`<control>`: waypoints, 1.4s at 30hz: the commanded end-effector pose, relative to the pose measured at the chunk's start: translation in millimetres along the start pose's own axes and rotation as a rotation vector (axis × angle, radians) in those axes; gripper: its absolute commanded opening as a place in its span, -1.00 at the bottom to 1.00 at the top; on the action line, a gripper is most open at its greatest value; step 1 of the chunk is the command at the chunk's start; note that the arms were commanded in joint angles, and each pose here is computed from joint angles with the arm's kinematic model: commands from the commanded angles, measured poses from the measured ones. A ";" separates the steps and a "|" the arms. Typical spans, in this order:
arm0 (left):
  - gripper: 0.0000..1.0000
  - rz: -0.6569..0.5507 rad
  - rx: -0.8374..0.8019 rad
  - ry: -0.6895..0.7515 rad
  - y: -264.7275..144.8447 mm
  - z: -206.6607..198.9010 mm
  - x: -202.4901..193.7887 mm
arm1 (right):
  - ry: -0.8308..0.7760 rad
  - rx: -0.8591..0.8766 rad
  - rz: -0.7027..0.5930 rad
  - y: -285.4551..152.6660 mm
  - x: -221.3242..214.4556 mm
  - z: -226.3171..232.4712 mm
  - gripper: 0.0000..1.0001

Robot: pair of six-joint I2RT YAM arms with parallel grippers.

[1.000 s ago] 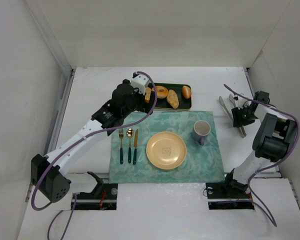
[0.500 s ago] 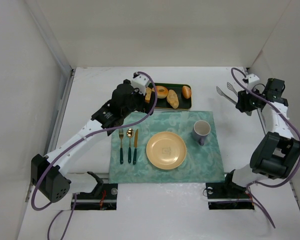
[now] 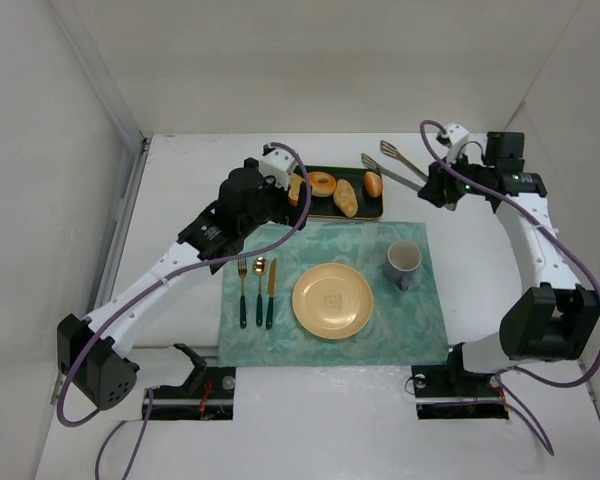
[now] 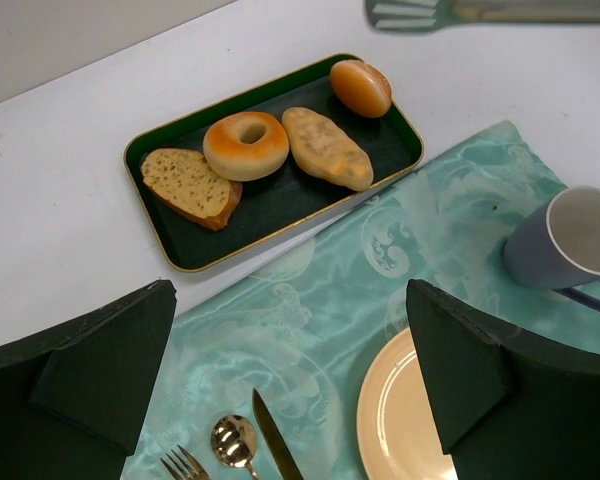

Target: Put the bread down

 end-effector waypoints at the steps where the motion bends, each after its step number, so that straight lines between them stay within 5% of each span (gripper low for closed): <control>1: 1.00 -0.102 -0.001 -0.015 -16.4 2.1 29.4 | -0.004 0.082 -0.031 9.9 15.1 29.2 0.04; 17: 1.00 -0.109 0.018 -0.017 -19.1 5.1 31.4 | 0.022 0.003 0.053 62.3 -8.7 18.7 -0.01; 42: 1.00 -0.099 0.026 -0.016 -16.3 5.9 28.9 | 0.130 -0.106 0.199 84.7 -46.9 -4.7 -0.01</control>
Point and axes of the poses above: each gripper's point midway between its finger pads, its own y axis out along the fingers, its own z axis along the line the jaws close on, x = y × z, the point moved 4 cm from there along -y, back along the fingers, and after that the axes turned 10 degrees about y, right-handed, at the moved point
